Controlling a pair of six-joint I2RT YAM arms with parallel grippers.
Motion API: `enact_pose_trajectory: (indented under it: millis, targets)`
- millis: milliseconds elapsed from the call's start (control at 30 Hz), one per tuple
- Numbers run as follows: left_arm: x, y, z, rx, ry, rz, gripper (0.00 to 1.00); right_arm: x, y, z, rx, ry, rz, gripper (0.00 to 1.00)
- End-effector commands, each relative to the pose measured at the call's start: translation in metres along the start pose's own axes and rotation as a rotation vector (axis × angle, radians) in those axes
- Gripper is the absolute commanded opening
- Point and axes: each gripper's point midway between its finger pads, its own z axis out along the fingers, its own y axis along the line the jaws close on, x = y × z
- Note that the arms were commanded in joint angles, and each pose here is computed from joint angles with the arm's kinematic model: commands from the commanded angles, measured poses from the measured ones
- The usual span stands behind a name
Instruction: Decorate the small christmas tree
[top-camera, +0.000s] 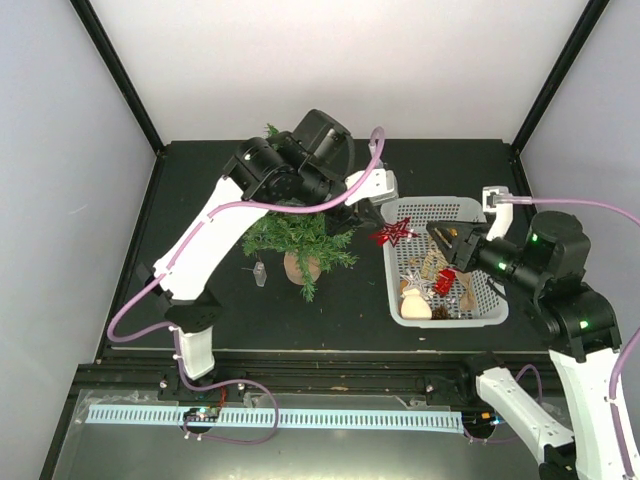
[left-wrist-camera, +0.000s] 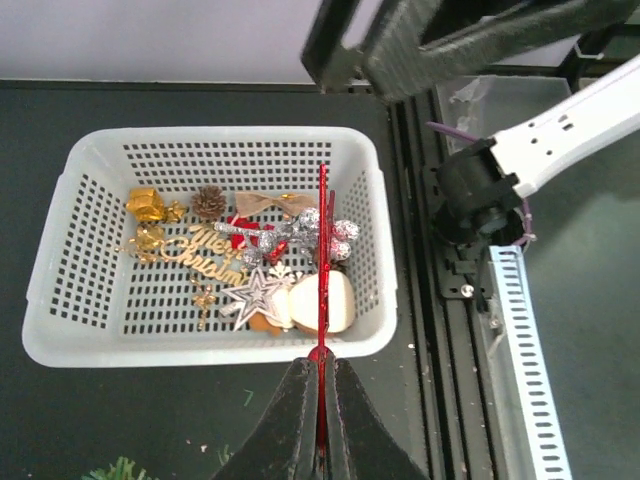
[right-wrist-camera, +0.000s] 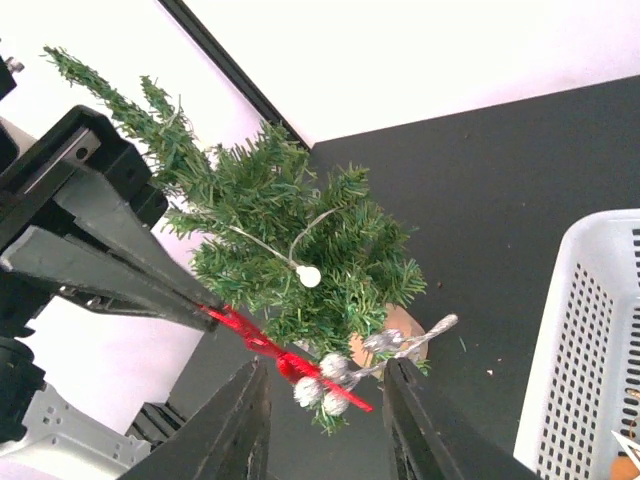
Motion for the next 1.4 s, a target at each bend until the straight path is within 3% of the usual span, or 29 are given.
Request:
enact_pose_trajectory:
  millis: [0,100,133,167,200,233,533,733,1367]
  targets:
    - [0.001,-0.032,-0.027,0.047,-0.014,0.010,0.02,0.001,0.006,-0.002,-0.022,0.013,-0.021,0.32]
    - [0.007,-0.040,-0.035,0.053,-0.005,0.015,0.02,0.010,0.012,0.000,-0.075,0.052,-0.008,0.35]
    - [0.008,-0.043,-0.038,0.054,-0.006,0.020,0.02,0.012,0.013,0.001,-0.084,0.061,0.001,0.43]
    - [0.008,-0.047,-0.041,0.061,-0.010,0.029,0.01,0.015,0.014,0.002,-0.098,0.073,0.010,0.63]
    - [0.007,-0.050,-0.045,0.063,-0.016,0.035,0.01,0.018,0.017,0.004,-0.123,0.090,0.026,0.71]
    - [0.007,-0.052,-0.048,0.059,-0.020,0.043,0.02,0.020,0.020,0.006,-0.150,0.107,0.045,0.74]
    - [0.010,-0.052,-0.066,-0.043,-0.006,0.111,0.02,0.018,0.049,0.020,-0.377,0.195,0.266,0.82]
    - [0.010,-0.055,-0.072,-0.067,-0.004,0.137,0.02,0.014,0.065,0.019,-0.509,0.208,0.324,0.82]
    - [0.009,-0.051,-0.066,-0.332,0.120,0.436,0.02,0.026,0.047,0.043,-0.472,0.293,0.510,0.82]
